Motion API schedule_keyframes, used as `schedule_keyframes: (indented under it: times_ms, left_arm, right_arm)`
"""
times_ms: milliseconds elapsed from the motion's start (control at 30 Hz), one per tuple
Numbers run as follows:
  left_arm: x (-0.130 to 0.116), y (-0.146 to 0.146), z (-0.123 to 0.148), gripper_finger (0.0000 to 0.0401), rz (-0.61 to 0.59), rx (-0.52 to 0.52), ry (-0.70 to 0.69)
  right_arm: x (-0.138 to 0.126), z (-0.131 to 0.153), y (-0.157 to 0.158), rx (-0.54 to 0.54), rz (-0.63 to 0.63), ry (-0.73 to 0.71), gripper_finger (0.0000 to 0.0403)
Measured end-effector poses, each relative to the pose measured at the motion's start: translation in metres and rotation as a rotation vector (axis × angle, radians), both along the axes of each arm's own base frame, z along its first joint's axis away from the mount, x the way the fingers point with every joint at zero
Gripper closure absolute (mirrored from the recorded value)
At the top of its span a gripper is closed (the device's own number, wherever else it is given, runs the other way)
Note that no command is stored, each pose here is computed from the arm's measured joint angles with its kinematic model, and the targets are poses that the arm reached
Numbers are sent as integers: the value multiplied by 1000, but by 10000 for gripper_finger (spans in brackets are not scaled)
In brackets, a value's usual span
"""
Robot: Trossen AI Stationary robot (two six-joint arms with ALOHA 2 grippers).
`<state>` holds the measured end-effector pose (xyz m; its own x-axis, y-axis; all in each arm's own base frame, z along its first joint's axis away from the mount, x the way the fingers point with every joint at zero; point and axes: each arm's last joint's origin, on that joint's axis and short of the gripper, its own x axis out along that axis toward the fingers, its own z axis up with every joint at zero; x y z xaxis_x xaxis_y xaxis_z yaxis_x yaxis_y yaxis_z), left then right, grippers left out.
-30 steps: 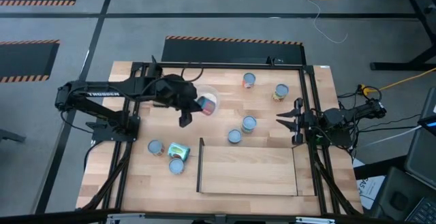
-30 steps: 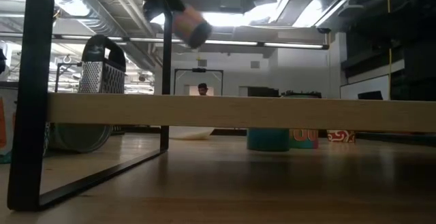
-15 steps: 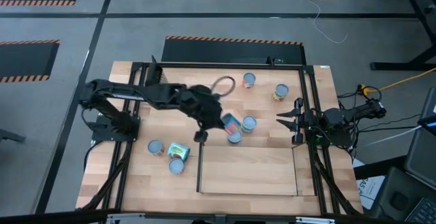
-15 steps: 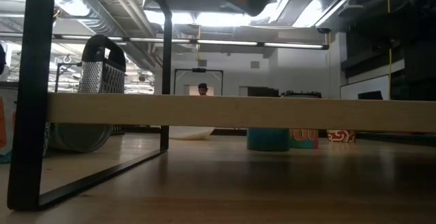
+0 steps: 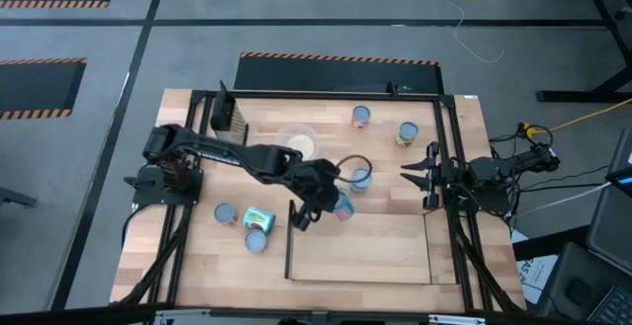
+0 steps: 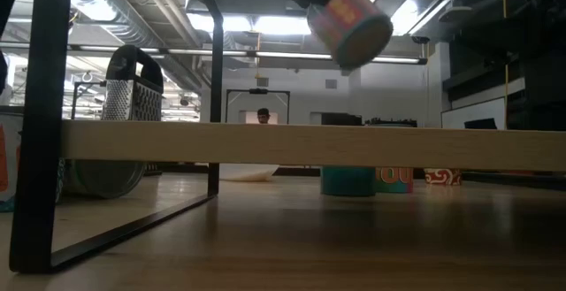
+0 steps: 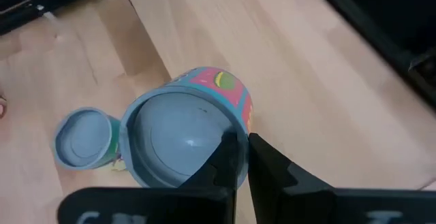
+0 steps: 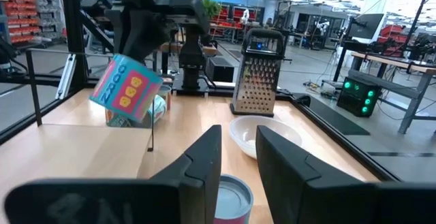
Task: Pick and place cans onto a shelf
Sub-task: Put the canned corn on the shelf
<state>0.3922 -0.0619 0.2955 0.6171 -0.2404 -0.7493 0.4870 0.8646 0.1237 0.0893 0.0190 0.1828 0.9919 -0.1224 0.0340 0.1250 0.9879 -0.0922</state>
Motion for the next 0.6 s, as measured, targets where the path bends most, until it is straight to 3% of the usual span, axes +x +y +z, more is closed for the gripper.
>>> schedule_keyframes:
  times_ms: [300, 600]
  left_arm:
    - [-1, -22, -20, 388, -167, 203, 56]
    - [3, -34, -35, 387, -230, 218, 72]
  right_arm:
    - [0, -1, 0, 2, 0, 7, 307]
    - [0, 1, 0, 30, 4, -10, 307]
